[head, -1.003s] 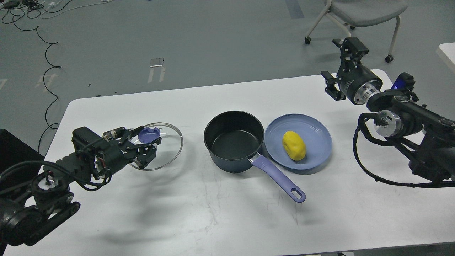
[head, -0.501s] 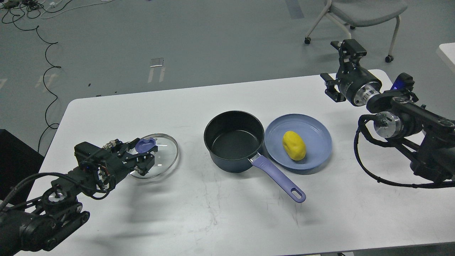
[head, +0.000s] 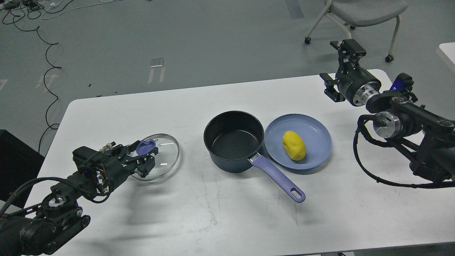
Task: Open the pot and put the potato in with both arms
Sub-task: 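Lift the glass lid off the pot and set it down nearer the robot, then withdraw the left gripper and reach the right gripper to the yellow potato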
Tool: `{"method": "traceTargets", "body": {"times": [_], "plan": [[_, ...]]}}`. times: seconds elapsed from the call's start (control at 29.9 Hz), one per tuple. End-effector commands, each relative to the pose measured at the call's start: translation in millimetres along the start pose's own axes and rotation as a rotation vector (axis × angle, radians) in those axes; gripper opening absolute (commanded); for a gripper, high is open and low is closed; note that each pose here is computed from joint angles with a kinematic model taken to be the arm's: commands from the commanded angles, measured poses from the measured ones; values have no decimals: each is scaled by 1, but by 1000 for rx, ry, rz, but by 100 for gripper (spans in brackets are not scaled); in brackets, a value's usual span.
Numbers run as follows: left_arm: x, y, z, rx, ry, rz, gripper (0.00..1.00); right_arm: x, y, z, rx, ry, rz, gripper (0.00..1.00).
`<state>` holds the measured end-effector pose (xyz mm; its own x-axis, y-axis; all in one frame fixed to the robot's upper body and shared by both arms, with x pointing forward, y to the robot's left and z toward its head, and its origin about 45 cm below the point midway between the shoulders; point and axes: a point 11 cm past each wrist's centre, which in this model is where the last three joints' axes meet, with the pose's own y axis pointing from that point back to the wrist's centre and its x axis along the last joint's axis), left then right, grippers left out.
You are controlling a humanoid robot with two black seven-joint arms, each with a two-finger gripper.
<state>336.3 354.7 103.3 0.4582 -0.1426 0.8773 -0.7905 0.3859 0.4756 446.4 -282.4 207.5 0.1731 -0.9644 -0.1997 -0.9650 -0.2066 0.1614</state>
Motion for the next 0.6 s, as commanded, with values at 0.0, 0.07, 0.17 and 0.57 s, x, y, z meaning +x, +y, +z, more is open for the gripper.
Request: {"method": "traceTargets", "body": {"times": [0.0, 0.07, 0.17, 0.57], "plan": [[1, 0, -2, 16, 57, 11, 90, -1, 0, -1, 1, 1, -4, 100], [0, 1, -3, 19, 65, 11, 91, -3, -2, -4, 8, 3, -7, 100], [-2, 1, -1, 17, 69, 8, 91, -3, -3, -8, 13, 8, -8, 100], [65, -8, -13, 19, 328, 198, 98, -23, -6, -7, -5, 139, -94, 100]]}}
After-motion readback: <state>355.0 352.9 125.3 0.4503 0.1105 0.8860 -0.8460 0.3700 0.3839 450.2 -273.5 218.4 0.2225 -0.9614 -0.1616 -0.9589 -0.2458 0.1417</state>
